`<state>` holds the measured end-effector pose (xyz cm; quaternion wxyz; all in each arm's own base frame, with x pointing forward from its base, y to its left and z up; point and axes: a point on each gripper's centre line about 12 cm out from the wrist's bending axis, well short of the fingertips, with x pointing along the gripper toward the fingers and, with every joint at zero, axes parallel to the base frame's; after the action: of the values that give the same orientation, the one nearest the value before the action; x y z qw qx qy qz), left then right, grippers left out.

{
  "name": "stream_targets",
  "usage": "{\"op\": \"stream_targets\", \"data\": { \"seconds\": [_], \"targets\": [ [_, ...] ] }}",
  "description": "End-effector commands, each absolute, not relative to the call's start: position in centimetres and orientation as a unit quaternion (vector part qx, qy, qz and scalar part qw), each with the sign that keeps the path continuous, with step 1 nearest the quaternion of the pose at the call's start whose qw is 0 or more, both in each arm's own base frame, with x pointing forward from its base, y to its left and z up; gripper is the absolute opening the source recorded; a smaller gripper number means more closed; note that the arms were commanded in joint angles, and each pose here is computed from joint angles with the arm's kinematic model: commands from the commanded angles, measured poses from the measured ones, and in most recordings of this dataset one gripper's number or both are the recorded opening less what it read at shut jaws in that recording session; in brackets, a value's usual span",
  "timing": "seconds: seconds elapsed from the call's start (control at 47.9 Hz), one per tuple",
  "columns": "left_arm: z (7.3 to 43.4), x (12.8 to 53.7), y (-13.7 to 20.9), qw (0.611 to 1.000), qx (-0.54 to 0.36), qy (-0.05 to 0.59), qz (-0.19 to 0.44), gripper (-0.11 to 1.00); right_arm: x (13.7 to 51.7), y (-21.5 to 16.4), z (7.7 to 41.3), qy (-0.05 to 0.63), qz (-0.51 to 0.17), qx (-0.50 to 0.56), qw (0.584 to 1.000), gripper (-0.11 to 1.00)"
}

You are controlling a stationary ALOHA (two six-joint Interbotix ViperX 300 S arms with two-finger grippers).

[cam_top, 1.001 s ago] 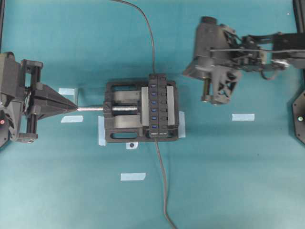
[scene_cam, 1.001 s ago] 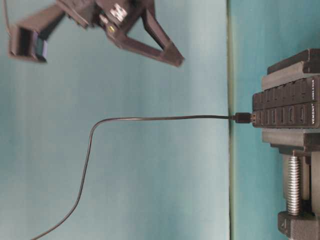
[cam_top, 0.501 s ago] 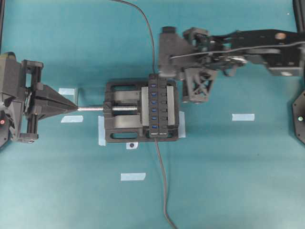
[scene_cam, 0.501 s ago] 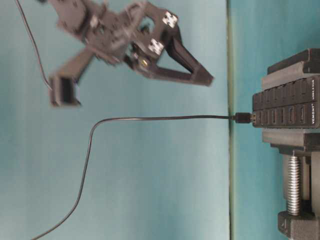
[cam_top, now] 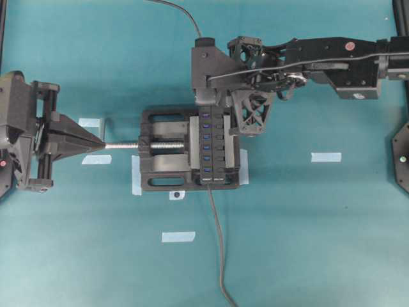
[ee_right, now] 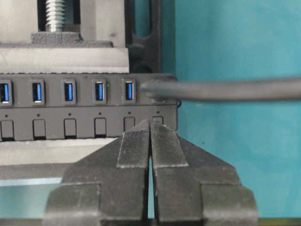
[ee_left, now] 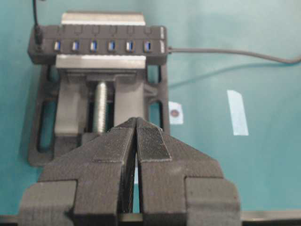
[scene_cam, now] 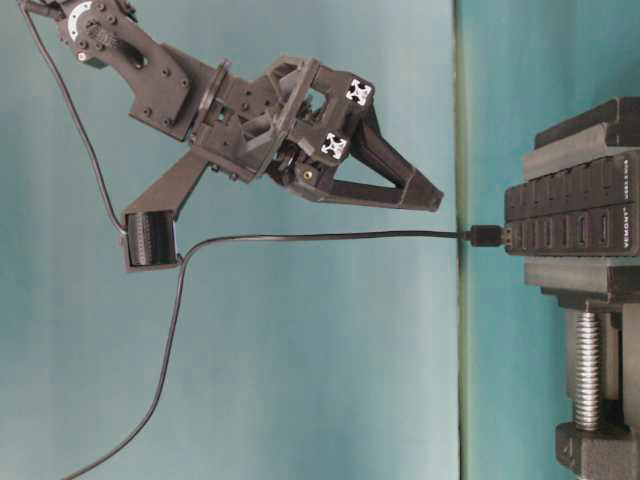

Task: Insert the USB into the second port from the front of the fixed hub.
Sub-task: 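Move the right gripper over the hub toward the plugged USB cable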

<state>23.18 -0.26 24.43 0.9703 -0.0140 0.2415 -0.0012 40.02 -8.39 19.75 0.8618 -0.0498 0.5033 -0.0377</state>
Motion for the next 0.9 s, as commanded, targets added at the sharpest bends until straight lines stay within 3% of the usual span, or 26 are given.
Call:
{"op": "stream_targets", "data": {
  "seconds": [0.0, 0.626, 0.876],
  "targets": [
    [25.12, 23.43, -0.27, 0.973, -0.015, 0.232, -0.001, 0.00, 40.46, -8.54, 21.13, 0.485, -0.039, -0.057, 0.872, -0.01],
    [25.14, 23.44, -0.30, 0.973, -0.015, 0.231, -0.002, 0.00, 40.81, -8.67, 20.57, 0.485, -0.041, -0.055, 0.872, -0.01],
    [25.14, 23.44, -0.27, 0.973, -0.015, 0.231, -0.001, 0.00, 41.10, -8.80, 20.78, 0.471, -0.043, -0.059, 0.879, 0.06]
  ]
}}
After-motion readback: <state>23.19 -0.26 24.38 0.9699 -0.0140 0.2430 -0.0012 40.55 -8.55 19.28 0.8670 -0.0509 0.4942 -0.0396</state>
